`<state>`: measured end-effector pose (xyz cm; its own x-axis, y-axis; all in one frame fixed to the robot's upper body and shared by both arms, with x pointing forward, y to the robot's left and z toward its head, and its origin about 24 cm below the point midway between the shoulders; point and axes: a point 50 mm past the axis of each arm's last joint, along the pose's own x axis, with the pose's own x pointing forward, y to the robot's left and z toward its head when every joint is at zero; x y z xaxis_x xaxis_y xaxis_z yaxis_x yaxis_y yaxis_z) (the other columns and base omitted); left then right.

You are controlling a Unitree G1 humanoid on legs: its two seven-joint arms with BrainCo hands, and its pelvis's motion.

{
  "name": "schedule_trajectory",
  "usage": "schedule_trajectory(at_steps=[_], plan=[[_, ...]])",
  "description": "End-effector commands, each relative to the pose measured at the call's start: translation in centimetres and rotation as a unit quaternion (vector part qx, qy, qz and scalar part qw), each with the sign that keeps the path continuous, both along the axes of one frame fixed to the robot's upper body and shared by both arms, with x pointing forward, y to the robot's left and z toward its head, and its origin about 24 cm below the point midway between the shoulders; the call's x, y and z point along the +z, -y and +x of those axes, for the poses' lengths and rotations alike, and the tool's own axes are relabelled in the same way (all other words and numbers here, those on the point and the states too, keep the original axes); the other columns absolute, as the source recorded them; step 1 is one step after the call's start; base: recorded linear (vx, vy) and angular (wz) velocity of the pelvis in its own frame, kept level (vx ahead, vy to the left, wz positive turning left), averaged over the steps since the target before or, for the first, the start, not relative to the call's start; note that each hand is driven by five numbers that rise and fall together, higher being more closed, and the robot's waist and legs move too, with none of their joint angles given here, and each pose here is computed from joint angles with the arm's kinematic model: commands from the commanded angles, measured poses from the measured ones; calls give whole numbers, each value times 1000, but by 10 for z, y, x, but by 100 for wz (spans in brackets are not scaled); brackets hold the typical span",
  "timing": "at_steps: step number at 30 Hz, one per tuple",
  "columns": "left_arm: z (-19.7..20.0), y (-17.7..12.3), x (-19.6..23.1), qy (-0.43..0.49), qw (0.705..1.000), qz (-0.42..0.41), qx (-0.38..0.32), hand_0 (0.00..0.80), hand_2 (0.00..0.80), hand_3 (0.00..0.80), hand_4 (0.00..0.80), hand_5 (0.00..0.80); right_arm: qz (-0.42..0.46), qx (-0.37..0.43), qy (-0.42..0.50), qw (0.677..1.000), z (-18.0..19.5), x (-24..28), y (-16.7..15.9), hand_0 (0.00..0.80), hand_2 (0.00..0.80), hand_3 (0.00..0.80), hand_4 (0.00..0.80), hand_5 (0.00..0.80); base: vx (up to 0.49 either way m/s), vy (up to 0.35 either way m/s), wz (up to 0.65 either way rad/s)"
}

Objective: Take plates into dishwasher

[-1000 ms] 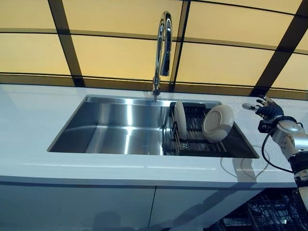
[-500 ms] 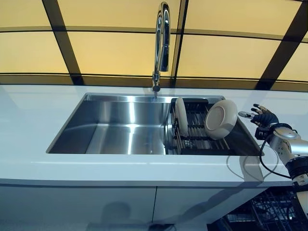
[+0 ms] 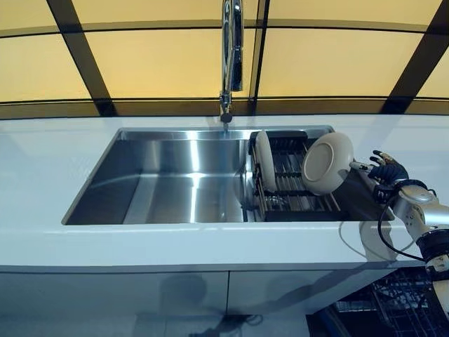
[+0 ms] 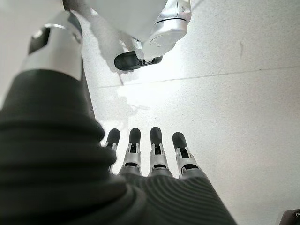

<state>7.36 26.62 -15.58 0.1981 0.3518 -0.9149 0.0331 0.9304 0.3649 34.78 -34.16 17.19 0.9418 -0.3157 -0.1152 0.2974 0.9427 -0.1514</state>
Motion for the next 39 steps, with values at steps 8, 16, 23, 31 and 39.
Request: schedule_trajectory(at_steps=[8,16,23,31,39], plan=[[10,-9,4,-6,999,19,-26,0,0,0,0,0,-19,-1,72,997,4,45,3,0,0,0,0,0,0,0,0],[7,-9,3,-11,999,17,-28,0,0,0,0,0,-21,0,82,996,6,53,0,0,0,0,0,0,10,0,0],[5,-8,3,-17,999,16,-33,0,0,0,0,0,-27,4,91,995,8,61,-2,0,0,0,0,0,43,-7,2],[5,-9,3,-17,999,16,-32,0,0,0,0,0,-27,18,115,993,14,78,-13,0,0,0,0,0,23,-6,6],[0,-9,2,-26,999,15,-32,0,0,0,0,0,-20,28,110,993,17,80,-19,0,0,0,0,0,68,5,6]])
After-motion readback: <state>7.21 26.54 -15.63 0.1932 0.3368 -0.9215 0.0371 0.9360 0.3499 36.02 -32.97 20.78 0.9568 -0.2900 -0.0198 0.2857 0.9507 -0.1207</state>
